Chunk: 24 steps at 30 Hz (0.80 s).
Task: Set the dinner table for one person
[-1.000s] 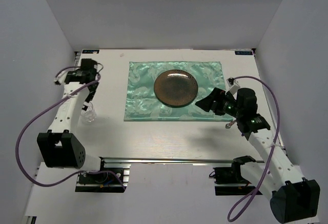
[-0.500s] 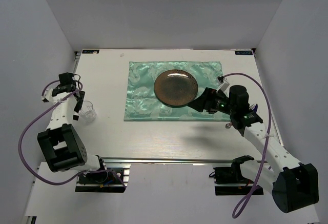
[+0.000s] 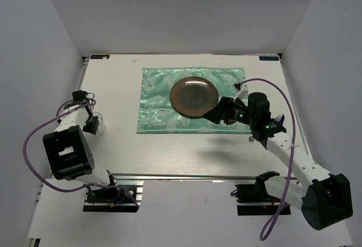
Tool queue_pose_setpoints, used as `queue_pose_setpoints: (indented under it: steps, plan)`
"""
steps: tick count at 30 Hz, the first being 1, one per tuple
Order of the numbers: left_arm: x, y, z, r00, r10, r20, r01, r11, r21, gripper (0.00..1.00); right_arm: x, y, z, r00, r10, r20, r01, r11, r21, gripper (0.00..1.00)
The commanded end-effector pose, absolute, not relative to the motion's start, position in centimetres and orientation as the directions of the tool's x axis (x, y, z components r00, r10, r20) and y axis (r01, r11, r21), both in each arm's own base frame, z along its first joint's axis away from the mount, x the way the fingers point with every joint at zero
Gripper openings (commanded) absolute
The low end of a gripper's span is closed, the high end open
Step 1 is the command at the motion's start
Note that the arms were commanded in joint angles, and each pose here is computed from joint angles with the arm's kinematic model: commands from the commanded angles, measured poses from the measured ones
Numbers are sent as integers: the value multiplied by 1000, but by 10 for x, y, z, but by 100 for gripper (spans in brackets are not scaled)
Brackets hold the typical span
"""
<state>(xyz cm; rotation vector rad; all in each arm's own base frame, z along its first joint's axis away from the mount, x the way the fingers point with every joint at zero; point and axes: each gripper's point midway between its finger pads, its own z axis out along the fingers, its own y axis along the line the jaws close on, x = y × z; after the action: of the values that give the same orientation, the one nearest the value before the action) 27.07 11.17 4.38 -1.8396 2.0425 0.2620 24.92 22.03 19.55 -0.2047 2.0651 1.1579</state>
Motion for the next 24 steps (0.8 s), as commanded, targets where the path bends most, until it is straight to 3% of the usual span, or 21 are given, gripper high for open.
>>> queue_pose_setpoints:
  steps: [1,3,4,5,7,11,19,24]
  plan:
    - [290,121,74,-83,-885,-459,-976,165,-140,0,259,231,219,-651,174,-739,-540,579,611,89]
    - [301,113,93,-159,-866,-473,-950,265,-166,0,264,241,225,-648,139,-749,-557,584,591,89]
    - [314,96,98,-224,-876,-428,-903,352,-247,0,265,248,224,-652,110,-750,-553,608,570,89]
    - [331,79,109,-316,-831,-458,-823,481,-302,0,267,260,213,-665,52,-745,-561,623,545,89]
    - [341,46,125,-408,-784,-467,-703,597,-386,0,274,288,210,-666,-29,-745,-566,670,480,89]
    - [353,-35,141,-587,-650,-482,-522,759,-389,0,298,325,212,-660,-47,-750,-523,745,413,88]
    - [363,-144,153,-747,-413,-520,-283,906,-313,0,335,354,243,-603,75,-795,-406,828,387,88]
    - [369,-188,166,-761,-337,-554,-196,934,-299,0,341,348,241,-591,100,-800,-354,859,369,88]
